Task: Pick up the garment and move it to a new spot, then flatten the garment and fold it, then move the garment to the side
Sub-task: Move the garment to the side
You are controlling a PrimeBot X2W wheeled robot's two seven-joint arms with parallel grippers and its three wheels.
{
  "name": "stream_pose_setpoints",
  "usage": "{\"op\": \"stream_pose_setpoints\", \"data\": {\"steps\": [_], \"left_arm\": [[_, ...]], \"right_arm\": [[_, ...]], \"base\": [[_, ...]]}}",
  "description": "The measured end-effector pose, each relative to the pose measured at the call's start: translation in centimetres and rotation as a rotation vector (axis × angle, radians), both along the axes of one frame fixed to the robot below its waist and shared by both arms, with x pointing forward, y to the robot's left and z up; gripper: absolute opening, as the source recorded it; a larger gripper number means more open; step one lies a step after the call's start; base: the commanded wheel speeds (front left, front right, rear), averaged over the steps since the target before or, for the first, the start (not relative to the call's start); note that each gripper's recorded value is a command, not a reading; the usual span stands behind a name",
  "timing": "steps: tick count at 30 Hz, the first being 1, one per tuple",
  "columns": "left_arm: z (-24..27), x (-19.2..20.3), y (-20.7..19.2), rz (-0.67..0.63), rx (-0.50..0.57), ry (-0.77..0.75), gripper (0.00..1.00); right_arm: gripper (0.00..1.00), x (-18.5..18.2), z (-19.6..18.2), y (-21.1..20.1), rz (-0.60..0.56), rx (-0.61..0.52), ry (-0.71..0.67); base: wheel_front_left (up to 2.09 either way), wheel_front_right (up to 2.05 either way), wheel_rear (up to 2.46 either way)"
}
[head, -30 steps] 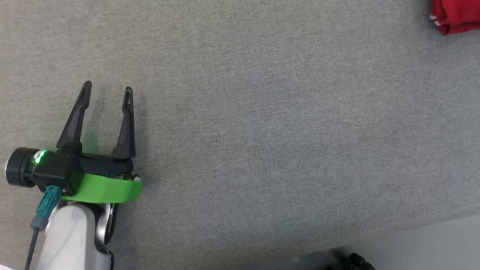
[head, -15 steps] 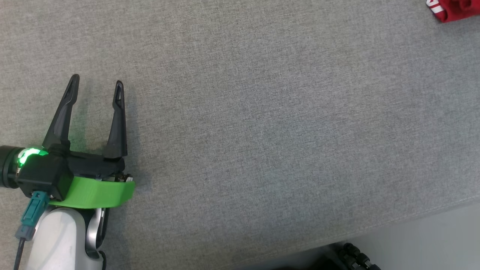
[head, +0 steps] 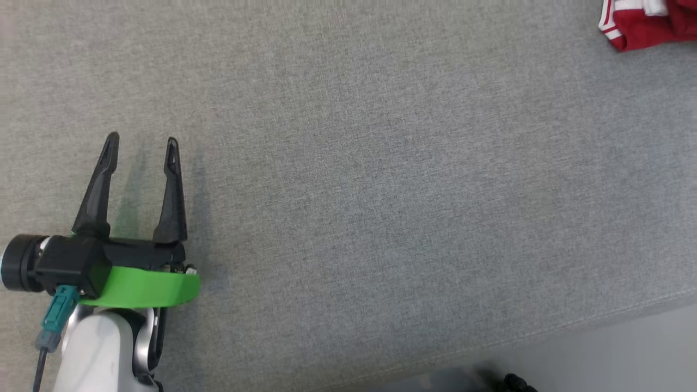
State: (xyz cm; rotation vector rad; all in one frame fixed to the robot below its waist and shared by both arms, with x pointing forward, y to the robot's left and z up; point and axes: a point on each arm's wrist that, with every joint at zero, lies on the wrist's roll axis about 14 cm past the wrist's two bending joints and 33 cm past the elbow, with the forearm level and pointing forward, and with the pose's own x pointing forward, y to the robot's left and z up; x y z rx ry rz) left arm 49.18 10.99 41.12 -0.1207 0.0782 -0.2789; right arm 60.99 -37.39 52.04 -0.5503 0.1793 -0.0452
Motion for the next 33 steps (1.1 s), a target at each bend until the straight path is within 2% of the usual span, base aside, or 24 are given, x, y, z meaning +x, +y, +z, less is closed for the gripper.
{"op": "stream_pose_setpoints", "data": {"steps": [5,15,22,33], "left_arm": [[1.7,-1.5,0.8,0.043,-0.017,-0.015,1.00],[4.1,-4.8,3.5,0.143,-0.028,-0.029,1.00],[5.8,-7.1,5.0,0.191,-0.032,-0.052,1.00],[8.0,-10.4,7.3,0.259,-0.029,-0.099,1.00]], "right_arm": [[1.00,-0.7,2.0,4.6,0.109,0.089,-0.094],[1.00,-4.8,2.3,13.2,0.265,0.289,-0.171],[1.00,-9.0,2.2,16.7,0.295,0.415,-0.213],[1.00,-16.0,0.7,18.4,0.257,0.542,-0.232]], "base": [[0.00,0.00,0.00],[0.00,0.00,0.00],[0.00,0.00,0.00],[0.00,0.00,0.00]]}}
